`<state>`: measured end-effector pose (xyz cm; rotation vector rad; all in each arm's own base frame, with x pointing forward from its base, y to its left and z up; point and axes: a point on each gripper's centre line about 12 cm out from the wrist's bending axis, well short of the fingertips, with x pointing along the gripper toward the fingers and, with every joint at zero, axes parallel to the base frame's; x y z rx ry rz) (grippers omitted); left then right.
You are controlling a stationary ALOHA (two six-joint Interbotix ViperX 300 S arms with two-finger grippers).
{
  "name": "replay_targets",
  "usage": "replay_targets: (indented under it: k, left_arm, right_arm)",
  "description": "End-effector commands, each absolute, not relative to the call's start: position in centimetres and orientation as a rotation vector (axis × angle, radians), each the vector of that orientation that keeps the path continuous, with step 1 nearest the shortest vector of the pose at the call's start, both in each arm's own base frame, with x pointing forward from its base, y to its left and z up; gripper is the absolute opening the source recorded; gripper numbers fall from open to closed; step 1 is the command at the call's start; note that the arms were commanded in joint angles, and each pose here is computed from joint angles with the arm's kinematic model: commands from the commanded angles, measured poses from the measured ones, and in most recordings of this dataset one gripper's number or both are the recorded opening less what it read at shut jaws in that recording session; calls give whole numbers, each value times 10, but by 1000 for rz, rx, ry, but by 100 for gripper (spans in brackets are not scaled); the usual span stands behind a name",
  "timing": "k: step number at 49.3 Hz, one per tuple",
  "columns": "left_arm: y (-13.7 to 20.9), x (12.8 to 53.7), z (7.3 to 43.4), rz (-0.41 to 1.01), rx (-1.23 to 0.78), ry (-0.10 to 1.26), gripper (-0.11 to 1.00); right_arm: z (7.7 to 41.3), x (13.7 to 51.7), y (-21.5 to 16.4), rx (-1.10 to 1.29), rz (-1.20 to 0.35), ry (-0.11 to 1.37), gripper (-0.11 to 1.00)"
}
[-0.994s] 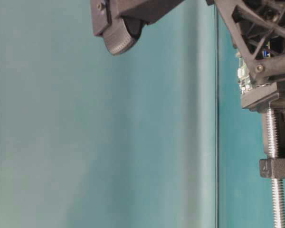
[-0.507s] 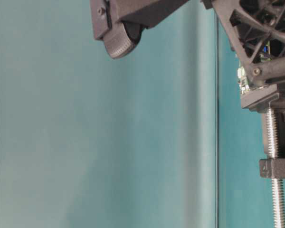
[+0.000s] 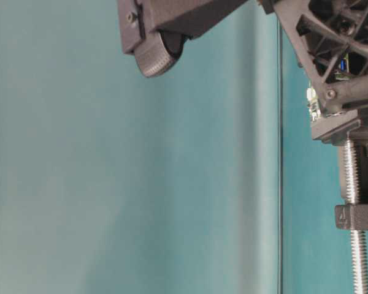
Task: Insert the USB into the fixed PCB.
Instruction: 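Push the USB plug forward into the PCB's USB port with the right gripper, then open the right gripper and withdraw it to the right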
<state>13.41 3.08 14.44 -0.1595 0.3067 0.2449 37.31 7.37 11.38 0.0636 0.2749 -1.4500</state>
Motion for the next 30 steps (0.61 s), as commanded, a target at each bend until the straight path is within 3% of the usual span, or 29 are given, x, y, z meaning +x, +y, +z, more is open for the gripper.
replay_targets:
  k: [1, 25, 30]
  left_arm:
    - [32, 136, 149, 248, -162, 294, 72]
    - [32, 136, 149, 248, -162, 294, 72]
    - [32, 136, 148, 248, -162, 295, 72]
  right_arm:
    - [133, 379, 56, 111, -1482, 240, 21]
    - [130, 380, 61, 124, -1450, 255, 21]
    - [130, 380, 63, 123, -1444, 254, 34]
